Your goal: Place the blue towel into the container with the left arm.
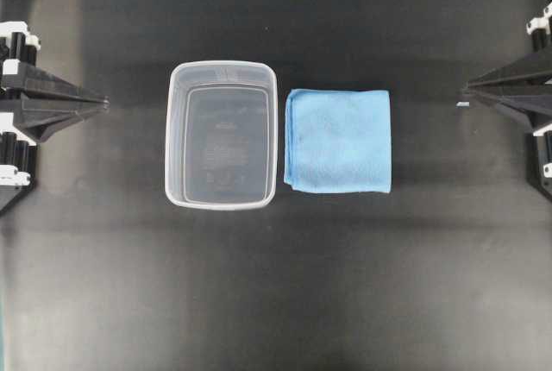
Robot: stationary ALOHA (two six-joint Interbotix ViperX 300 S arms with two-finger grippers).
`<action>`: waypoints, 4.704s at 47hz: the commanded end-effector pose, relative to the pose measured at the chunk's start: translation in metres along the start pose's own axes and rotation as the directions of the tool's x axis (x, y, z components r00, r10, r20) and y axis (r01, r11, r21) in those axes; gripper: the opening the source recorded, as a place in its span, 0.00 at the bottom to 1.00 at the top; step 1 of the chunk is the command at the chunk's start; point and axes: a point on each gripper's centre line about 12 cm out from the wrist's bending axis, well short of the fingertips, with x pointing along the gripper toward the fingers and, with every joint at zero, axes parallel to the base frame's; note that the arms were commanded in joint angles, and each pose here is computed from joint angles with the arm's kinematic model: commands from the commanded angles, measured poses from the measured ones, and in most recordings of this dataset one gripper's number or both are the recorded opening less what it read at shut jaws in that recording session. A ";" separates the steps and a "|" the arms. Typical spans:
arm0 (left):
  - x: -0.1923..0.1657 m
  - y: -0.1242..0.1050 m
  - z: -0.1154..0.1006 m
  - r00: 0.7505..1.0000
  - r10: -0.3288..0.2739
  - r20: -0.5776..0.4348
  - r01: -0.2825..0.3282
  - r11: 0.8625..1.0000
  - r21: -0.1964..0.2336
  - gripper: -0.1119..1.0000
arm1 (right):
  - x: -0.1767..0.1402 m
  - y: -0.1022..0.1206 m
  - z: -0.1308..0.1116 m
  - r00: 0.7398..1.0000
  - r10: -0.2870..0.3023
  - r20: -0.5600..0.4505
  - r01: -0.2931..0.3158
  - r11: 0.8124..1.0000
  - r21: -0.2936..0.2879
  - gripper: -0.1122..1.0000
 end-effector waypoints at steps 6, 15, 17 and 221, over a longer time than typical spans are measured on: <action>0.036 0.002 0.027 0.992 0.004 -0.123 -0.003 1.000 0.005 0.10 | 0.000 -0.001 0.007 1.000 -0.004 0.023 0.004 1.000 0.016 0.10; 0.083 0.005 0.035 0.944 0.018 -0.328 -0.013 1.000 0.018 0.10 | -0.005 0.000 0.007 1.000 0.002 0.018 -0.003 0.999 0.034 0.10; 0.098 0.006 0.035 0.923 0.023 -0.384 -0.017 1.000 0.019 0.10 | -0.006 0.000 0.007 1.000 0.002 0.018 -0.003 0.999 0.035 0.10; 0.157 0.027 -0.025 0.564 0.067 -0.823 -0.028 0.998 0.062 0.89 | -0.045 0.001 0.021 0.998 0.007 0.055 -0.009 0.999 0.037 0.76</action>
